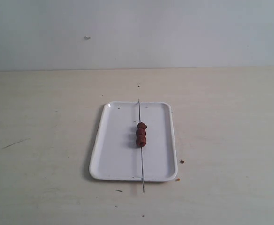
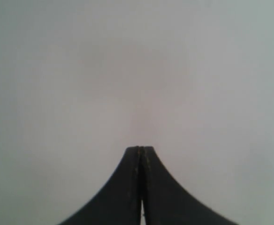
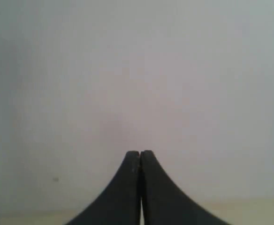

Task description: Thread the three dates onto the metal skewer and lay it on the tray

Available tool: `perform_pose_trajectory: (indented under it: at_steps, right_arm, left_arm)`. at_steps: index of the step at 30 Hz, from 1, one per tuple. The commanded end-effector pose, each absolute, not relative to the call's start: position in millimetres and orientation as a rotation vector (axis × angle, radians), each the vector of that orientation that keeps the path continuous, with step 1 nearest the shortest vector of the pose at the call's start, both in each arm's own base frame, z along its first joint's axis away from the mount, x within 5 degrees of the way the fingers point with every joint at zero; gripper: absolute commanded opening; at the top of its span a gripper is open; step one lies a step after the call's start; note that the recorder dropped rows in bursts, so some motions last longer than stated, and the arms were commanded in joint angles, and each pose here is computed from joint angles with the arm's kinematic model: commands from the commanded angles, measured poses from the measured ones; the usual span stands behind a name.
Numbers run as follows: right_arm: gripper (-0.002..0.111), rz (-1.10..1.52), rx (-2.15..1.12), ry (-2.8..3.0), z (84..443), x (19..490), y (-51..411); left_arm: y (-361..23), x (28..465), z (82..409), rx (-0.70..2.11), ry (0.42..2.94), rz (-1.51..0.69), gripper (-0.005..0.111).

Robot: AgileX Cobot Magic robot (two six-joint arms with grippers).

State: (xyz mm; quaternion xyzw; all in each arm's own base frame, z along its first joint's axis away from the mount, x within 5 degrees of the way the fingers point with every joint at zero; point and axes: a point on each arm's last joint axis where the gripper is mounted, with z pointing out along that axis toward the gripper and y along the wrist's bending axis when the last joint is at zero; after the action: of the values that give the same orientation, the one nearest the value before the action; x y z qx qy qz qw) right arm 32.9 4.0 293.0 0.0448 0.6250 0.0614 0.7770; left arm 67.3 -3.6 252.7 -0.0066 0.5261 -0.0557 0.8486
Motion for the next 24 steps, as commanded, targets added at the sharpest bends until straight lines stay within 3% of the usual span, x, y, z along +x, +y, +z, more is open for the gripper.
perform_pose_trajectory:
  at_steps: [1,12,18,24]
  right_arm:
    - [0.0,0.081,0.148,1.509,257.3,43.4,1.1]
    - [0.0,0.016,0.172,1.704,192.4,55.4,-4.1]
    - [0.0,0.038,0.214,1.73,189.7,54.9,-4.7]
    - [0.0,0.078,0.262,1.724,189.7,54.9,-4.7]
  left_arm:
    - [-3.0,67.7,250.1,-0.027,1.128,-0.125,0.0]
    - [-3.2,68.8,214.6,-0.037,1.514,-0.115,0.0]
    - [-1.2,55.7,184.3,-0.056,1.811,-0.074,0.0]
    - [0.7,53.2,181.3,-0.048,1.837,-0.029,0.0]
